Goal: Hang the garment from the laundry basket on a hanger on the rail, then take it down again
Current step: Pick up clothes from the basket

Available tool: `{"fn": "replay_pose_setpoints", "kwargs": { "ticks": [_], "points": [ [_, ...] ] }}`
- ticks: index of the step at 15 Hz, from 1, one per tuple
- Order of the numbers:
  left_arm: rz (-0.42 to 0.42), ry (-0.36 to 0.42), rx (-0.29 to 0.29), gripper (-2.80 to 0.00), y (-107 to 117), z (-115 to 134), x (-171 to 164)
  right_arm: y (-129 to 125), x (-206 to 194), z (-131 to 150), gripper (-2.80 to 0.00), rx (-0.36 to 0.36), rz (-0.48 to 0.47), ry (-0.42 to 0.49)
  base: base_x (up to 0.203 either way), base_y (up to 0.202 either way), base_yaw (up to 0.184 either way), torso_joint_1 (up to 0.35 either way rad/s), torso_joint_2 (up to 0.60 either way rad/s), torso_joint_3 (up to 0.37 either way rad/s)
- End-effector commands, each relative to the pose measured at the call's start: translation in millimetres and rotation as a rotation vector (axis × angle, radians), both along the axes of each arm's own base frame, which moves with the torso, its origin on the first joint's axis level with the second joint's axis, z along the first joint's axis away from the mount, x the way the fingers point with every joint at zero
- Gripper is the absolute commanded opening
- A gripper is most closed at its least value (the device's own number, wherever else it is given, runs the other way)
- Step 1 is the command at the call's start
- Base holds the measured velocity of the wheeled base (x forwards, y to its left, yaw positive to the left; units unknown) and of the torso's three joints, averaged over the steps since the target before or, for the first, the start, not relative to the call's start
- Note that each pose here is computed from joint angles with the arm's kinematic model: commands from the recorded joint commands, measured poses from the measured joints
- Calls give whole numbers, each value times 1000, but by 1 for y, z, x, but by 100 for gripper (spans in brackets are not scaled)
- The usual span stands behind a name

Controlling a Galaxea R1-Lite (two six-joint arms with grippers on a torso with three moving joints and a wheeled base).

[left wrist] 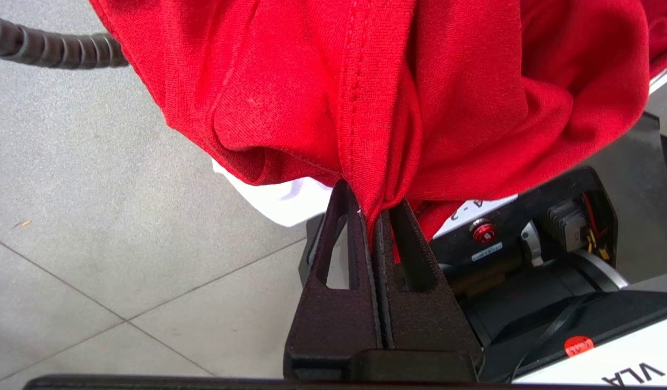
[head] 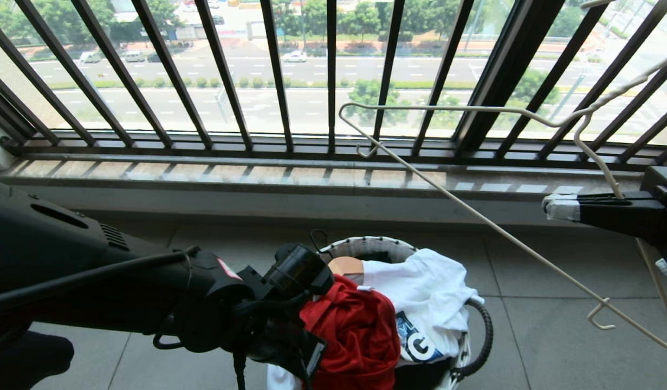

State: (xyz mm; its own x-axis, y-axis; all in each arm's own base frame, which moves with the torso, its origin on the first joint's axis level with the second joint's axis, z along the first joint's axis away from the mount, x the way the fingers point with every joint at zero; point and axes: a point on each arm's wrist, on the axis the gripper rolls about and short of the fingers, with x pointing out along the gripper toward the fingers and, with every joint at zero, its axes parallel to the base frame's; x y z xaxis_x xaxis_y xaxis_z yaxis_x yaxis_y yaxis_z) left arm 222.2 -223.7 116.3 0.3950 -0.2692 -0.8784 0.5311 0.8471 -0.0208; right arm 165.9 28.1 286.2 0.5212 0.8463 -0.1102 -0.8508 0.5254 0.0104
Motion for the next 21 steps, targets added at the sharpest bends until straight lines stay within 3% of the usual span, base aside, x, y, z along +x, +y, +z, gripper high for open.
{"fn": "replay_pose_setpoints", "kwargs": {
  "ticks": [1, 3, 8, 11, 12, 15, 18, 21],
  "points": [
    [-41, 46, 53, -280, -1, 12, -17, 0, 0, 1, -280, 1, 5, -2, 0, 0, 0, 0, 0, 0],
    [-52, 100, 113, -280, -2, 12, -22, 0, 0, 1, -280, 1, 5, -3, 0, 0, 0, 0, 0, 0],
    [-28, 170, 259, -280, -16, -34, -8, 0, 1, 1, -280, 0, 5, -2, 0, 0, 0, 0, 0, 0],
    [-21, 162, 261, -280, -17, -35, -7, 0, 3, 0, -280, 1, 4, 2, 0, 0, 0, 0, 0, 0],
    [-18, 155, 255, 0, -17, -32, -8, 0, 3, 0, -280, 1, 2, 2, 0, 0, 0, 0, 0, 0],
    [-15, 102, 194, 0, -10, -5, -13, -1, 3, 0, -280, 1, -2, 2, 0, 0, 0, 0, 0, 0],
    [-7, 13, 88, 0, 5, 39, -27, -1, 2, 1, -280, 1, -2, 1, 0, 0, 0, 0, 0, 0],
    [1, -28, 41, 0, 14, 62, -34, -1, 2, 1, -280, 1, -2, -1, 0, 0, 0, 0, 0, 0]
  ]
}}
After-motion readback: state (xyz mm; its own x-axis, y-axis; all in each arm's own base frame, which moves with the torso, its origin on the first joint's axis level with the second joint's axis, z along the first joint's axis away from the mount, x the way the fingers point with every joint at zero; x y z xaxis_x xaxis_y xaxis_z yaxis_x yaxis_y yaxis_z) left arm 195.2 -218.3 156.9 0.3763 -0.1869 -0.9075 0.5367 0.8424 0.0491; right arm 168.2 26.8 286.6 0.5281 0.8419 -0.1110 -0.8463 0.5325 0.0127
